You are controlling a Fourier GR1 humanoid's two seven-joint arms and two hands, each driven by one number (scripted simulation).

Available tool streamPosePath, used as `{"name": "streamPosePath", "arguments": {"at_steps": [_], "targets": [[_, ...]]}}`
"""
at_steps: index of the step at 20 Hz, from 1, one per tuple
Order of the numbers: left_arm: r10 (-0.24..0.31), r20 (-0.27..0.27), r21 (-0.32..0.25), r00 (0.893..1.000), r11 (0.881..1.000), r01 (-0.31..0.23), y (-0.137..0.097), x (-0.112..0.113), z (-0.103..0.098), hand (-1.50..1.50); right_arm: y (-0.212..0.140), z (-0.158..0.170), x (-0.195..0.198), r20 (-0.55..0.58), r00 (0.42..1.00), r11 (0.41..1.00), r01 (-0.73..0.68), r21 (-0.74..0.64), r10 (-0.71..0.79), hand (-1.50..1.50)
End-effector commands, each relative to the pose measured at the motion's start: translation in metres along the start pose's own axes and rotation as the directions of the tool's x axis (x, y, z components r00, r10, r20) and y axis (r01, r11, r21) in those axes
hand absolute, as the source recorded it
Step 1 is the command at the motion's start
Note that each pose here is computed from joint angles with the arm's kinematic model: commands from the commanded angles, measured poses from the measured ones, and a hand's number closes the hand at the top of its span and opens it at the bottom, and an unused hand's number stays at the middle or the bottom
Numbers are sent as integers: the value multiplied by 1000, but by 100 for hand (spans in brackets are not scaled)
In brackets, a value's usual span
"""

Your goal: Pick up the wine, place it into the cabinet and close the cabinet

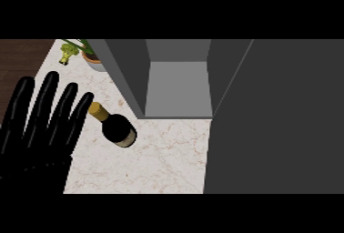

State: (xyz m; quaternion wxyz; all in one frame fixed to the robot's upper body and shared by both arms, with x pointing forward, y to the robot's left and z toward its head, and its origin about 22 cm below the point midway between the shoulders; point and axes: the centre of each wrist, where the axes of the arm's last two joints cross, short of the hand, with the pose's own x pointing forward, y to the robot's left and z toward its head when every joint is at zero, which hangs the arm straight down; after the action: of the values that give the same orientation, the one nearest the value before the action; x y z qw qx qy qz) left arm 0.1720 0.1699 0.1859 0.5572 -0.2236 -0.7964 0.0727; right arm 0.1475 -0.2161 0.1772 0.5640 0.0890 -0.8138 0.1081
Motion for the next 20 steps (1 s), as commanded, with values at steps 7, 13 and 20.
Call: {"name": "streamPosePath", "arguments": {"at_steps": [7,13,20], "targets": [[-9,-13,85,1000,996,10,13,20,-3,-150,9,8,31,36,999,1000,0,-27,1,-150],[-38,-7,132,999,991,38,34,31,11,-150,9,25,32,20,1000,999,11,-42,-10,-150],[-95,-22,195,995,976,97,62,41,12,-150,7,20,47,27,1000,1000,1,-26,0,-150]]}}
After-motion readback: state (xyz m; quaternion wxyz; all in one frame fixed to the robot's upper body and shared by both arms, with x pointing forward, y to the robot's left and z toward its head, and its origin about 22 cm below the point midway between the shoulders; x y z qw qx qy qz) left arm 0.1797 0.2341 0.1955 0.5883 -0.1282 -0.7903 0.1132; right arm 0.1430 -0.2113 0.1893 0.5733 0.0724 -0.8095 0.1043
